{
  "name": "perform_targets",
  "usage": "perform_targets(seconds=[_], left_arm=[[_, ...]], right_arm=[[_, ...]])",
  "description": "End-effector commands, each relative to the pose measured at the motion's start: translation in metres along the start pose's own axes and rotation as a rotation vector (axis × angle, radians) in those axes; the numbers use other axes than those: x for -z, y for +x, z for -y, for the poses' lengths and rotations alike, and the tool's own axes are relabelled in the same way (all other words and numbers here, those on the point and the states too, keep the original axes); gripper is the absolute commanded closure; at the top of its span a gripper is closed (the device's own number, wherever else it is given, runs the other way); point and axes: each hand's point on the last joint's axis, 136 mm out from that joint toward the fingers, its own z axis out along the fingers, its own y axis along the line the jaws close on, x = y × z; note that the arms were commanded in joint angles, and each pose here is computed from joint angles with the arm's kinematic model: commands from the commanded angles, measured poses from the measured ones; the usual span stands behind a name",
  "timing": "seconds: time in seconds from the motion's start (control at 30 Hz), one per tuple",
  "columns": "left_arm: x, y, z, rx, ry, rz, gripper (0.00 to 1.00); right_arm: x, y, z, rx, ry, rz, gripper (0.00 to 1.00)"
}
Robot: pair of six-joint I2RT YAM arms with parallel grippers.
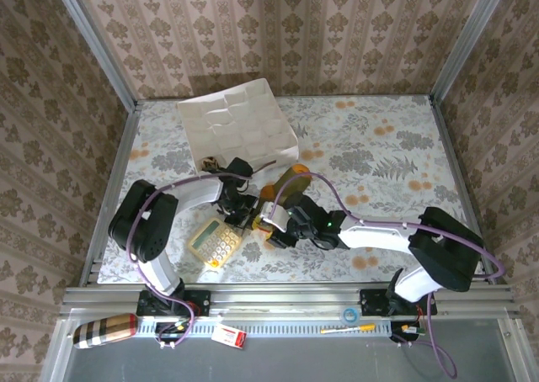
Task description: Roll the socks
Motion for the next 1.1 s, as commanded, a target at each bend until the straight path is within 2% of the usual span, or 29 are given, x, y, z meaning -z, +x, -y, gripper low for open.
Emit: perform_targets(seconds=[0.0,0.13,0.23,0.3,0.47,0.57,0.63,0.73,0.87,1.07], left_arm=[[-0.007,-0.011,-0.030,0.073,-0.139,0.032,1.00],[-0.006,-0.012,-0.028,0.067,-0.134,0.032,1.00],[-0.007,-0.013,-0.026,0.061,-0.125,0.026,1.00],[-0.007,-0.012,-0.025,0.055,-0.120,0.022,1.00],[-0.004,-0.012,-0.021,0.034,-0.092,0.024,1.00],[0.004,-0.013,-0.013,0.007,-0.042,0.039,1.00],[0.010,-0.013,-0.006,-0.016,0.007,0.043,0.91],[0.018,-0.011,0.007,-0.063,0.092,0.033,0.71],[0.034,-0.007,0.022,-0.158,0.182,0.051,0.55],[0.046,0.000,0.027,-0.265,0.264,0.059,0.52]], right_arm=[[-0.012,-0.002,0.019,-0.007,0.095,-0.014,0.51],[-0.026,-0.006,0.014,-0.034,0.037,-0.035,0.53],[-0.036,-0.004,0.011,-0.068,0.004,-0.060,0.57],[-0.039,-0.002,0.013,-0.090,0.006,-0.069,0.65],[-0.043,0.012,0.019,-0.147,-0.002,-0.129,0.95],[-0.044,0.028,0.024,-0.187,-0.006,-0.184,1.00],[-0.044,0.036,0.028,-0.218,-0.011,-0.203,1.00],[-0.044,0.044,0.033,-0.282,-0.036,-0.228,1.00],[-0.046,0.051,0.037,-0.345,-0.068,-0.253,1.00],[-0.051,0.063,0.042,-0.422,-0.089,-0.303,1.00]])
